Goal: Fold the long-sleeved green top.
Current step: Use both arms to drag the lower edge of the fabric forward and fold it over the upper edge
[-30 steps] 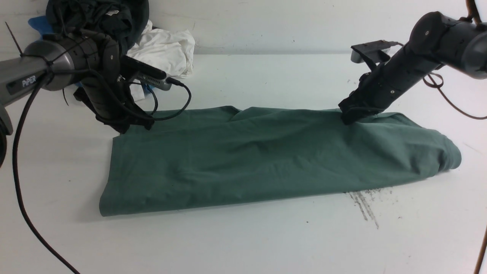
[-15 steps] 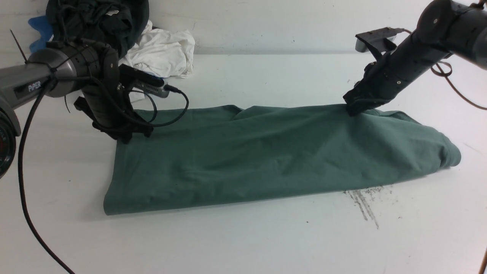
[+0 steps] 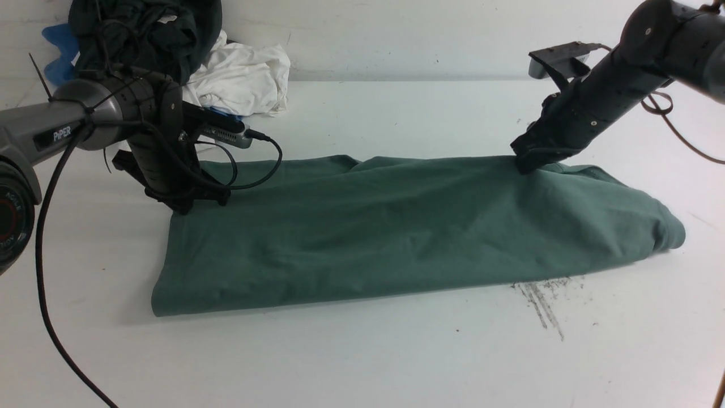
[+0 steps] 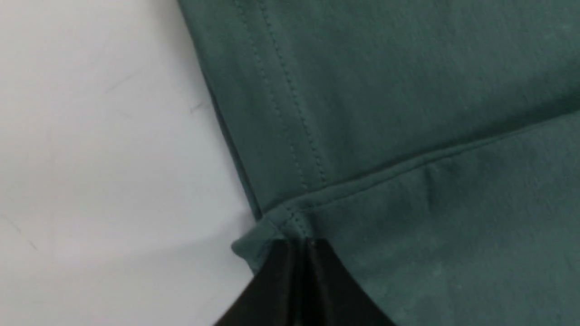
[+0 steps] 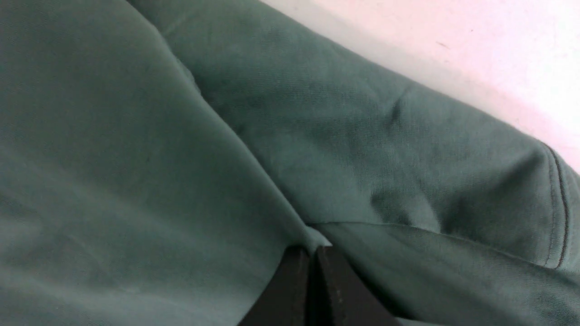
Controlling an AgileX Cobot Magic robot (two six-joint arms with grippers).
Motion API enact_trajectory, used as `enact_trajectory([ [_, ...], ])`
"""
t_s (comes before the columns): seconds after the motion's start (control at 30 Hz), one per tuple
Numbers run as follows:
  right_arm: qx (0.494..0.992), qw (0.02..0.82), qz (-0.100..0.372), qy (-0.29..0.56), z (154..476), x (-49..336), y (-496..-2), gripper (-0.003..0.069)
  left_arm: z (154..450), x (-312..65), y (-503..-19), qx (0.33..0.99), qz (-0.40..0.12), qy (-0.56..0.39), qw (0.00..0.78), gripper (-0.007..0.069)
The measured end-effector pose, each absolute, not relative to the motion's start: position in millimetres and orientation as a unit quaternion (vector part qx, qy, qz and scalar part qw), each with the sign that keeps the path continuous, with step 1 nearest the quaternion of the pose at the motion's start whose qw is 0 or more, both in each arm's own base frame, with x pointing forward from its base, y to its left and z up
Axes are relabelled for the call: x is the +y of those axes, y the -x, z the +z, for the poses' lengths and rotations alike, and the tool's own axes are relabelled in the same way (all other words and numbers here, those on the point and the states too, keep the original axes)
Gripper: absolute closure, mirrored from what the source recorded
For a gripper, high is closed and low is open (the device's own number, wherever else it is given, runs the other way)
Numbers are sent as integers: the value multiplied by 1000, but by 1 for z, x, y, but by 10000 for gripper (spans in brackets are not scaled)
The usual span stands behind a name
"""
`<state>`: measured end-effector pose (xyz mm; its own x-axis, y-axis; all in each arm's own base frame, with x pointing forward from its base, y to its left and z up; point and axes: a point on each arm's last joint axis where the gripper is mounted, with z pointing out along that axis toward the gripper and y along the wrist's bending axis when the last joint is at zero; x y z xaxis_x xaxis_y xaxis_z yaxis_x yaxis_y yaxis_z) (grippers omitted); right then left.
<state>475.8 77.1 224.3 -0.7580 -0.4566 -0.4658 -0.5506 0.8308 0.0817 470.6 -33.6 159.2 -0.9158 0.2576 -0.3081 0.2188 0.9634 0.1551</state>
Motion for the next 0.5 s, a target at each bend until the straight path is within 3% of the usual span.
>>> enact_trajectory([
  [0.27, 932, 217, 103, 271, 227, 77, -474, 662, 206, -33, -464, 968, 62, -119, 213, 630],
  [0.37, 931, 223, 99, 273, 233, 76, -473, 662, 225, -33, -466, 955, 62, -120, 264, 630],
  [0.5, 929, 236, 95, 270, 235, 76, -475, 662, 230, -35, -472, 943, 61, -121, 303, 631],
])
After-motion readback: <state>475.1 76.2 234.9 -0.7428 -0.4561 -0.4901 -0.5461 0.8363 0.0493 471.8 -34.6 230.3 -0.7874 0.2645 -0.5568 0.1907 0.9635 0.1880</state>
